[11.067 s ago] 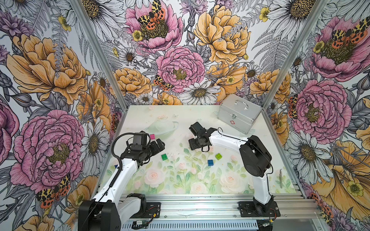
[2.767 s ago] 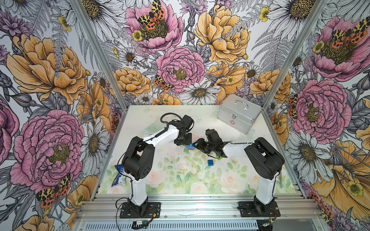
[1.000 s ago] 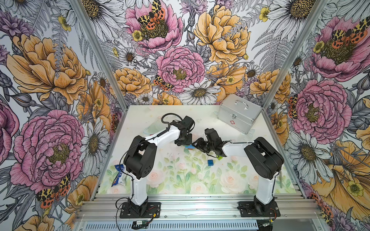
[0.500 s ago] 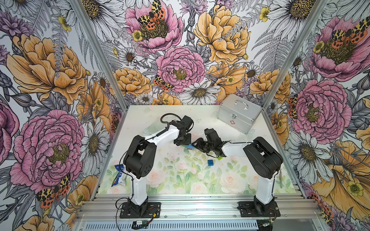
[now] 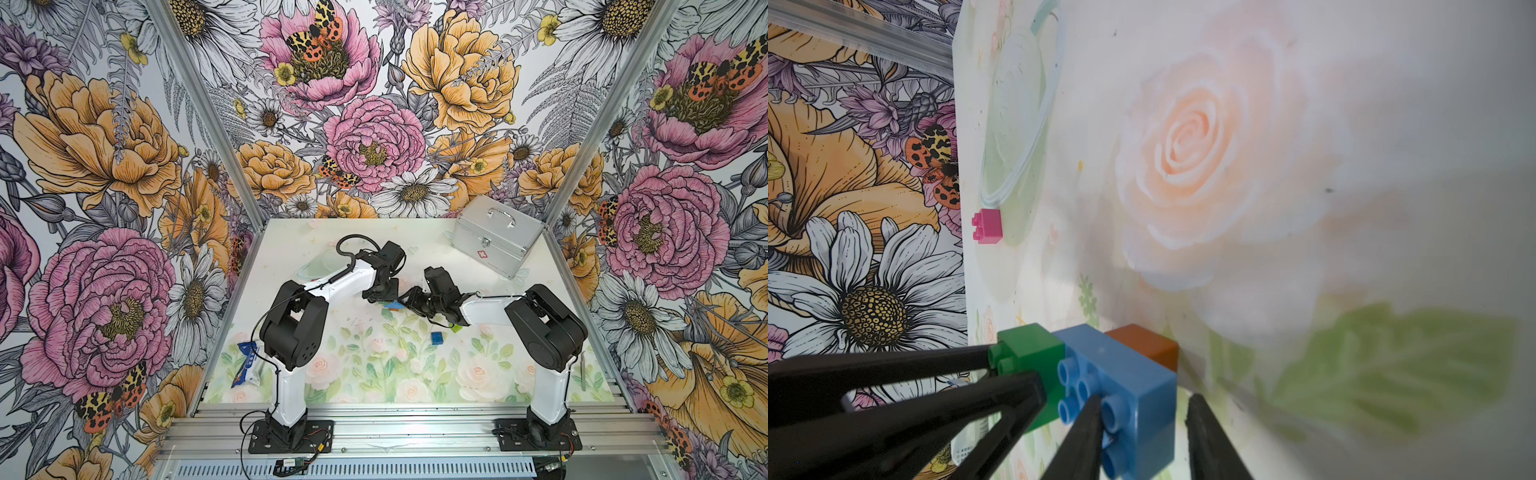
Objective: Assemble the letter v with lego
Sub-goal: Assemble the lego brick with the lego brick, then adjust the lego brick at the center of the board.
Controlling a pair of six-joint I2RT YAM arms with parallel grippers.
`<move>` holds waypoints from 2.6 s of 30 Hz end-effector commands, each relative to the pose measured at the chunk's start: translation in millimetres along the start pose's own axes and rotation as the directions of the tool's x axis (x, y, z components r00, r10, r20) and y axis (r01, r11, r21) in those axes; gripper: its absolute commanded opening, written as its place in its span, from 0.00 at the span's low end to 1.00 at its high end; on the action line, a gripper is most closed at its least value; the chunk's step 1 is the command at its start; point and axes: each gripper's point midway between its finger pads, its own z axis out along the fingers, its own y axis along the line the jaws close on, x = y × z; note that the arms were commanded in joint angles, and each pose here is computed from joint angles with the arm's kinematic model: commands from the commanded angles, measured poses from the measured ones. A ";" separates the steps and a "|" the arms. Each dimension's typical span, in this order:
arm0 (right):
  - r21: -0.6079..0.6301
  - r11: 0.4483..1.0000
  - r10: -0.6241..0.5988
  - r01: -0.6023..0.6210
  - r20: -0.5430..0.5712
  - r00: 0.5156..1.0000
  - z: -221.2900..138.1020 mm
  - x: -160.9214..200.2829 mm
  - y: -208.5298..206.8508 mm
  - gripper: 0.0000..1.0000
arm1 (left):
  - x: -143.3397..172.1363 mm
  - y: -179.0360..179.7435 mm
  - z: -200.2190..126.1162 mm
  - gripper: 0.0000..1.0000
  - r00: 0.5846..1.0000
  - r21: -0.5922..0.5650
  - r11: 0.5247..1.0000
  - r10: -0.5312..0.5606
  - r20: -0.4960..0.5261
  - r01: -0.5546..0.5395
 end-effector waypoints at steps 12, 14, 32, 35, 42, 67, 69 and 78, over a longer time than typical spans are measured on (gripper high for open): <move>0.108 0.994 0.016 -0.012 -0.035 0.999 5.0 11.6 -35.2 0.35 | 2.5 9.3 -8.1 0.52 0.999 -0.009 0.999 -0.034 -0.025 0.034; 0.109 0.994 0.016 -0.012 -0.034 0.999 4.6 11.2 -34.8 0.35 | -4.6 7.7 -16.7 0.54 0.999 0.003 0.999 -0.040 0.001 0.040; 0.149 0.986 -0.067 0.070 -0.024 0.997 -15.5 -3.0 -16.0 0.79 | -12.3 17.1 -79.1 0.88 0.892 0.604 0.774 -0.395 0.223 0.192; 0.145 0.986 -0.077 0.078 -0.015 0.997 -21.6 -8.0 -10.6 0.82 | -7.3 25.4 -76.5 0.89 0.857 0.698 0.684 -0.473 0.205 0.211; 0.253 0.960 -0.130 0.121 0.017 0.991 -53.7 -17.0 -13.9 0.85 | -2.9 19.3 -65.9 0.89 0.843 0.766 0.611 -0.506 0.184 0.199; 0.650 0.739 -0.174 0.178 -0.071 0.982 -170.5 29.1 -114.4 0.85 | -11.5 -18.0 -6.3 0.62 0.902 0.767 0.603 -0.425 0.078 0.218; 0.653 0.735 -0.176 0.183 -0.076 0.981 -169.5 28.6 -115.0 0.85 | -15.2 -21.7 -6.5 0.59 0.906 0.773 0.598 -0.416 0.076 0.210; 0.645 0.740 -0.184 0.189 -0.076 0.980 -164.7 25.6 -113.2 0.85 | -16.8 -33.0 14.0 0.57 0.931 0.774 0.597 -0.363 0.025 0.212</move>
